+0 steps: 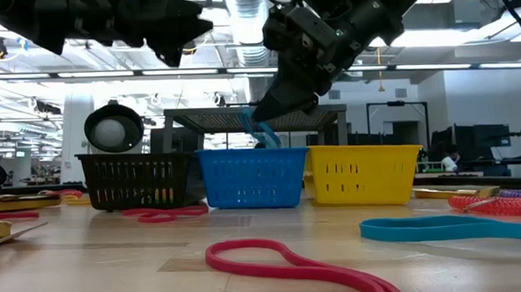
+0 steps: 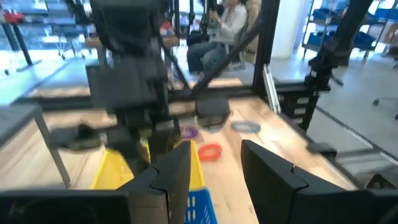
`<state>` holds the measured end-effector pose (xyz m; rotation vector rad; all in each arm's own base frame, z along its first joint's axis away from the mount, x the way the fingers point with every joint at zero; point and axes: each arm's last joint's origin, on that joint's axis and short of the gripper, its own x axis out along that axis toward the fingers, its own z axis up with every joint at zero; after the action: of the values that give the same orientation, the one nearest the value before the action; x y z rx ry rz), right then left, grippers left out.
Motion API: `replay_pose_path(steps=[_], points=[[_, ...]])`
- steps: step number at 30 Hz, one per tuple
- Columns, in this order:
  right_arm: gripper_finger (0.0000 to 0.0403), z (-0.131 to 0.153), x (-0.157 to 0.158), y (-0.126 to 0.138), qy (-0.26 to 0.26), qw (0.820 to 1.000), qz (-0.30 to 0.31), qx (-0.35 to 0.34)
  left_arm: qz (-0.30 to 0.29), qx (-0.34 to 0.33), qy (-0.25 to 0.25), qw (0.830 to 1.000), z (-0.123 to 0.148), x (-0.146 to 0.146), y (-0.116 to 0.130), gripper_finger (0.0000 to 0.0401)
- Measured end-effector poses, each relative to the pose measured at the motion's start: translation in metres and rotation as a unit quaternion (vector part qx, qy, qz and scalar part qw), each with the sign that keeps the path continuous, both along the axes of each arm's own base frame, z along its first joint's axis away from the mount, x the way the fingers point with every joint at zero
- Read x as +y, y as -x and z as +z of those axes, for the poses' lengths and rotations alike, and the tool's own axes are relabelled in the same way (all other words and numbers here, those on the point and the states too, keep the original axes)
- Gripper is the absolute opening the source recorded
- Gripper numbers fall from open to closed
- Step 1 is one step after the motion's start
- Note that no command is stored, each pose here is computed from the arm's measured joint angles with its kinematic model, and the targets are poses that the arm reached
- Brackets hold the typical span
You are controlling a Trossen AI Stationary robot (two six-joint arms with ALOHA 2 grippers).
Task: Pick & Place Office Desk Supplies
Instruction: Put the blue rubber band into the blue basket
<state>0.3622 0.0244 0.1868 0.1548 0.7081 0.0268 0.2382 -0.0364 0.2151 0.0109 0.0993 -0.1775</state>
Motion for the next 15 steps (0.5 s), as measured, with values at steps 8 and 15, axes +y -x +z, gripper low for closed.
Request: replay_pose_path(steps=[8,15], points=[[0.0,-0.006,0.003,-0.004,-0.002,1.0,0.002,0.006,-0.001,-0.036,-0.006,0.999,0.021,0.002,0.015,0.0137],[0.0,-0.027,0.009,-0.032,0.002,0.998,0.033,0.05,-0.001,-0.032,-0.004,0.999,0.025,0.003,0.021,0.0137]])
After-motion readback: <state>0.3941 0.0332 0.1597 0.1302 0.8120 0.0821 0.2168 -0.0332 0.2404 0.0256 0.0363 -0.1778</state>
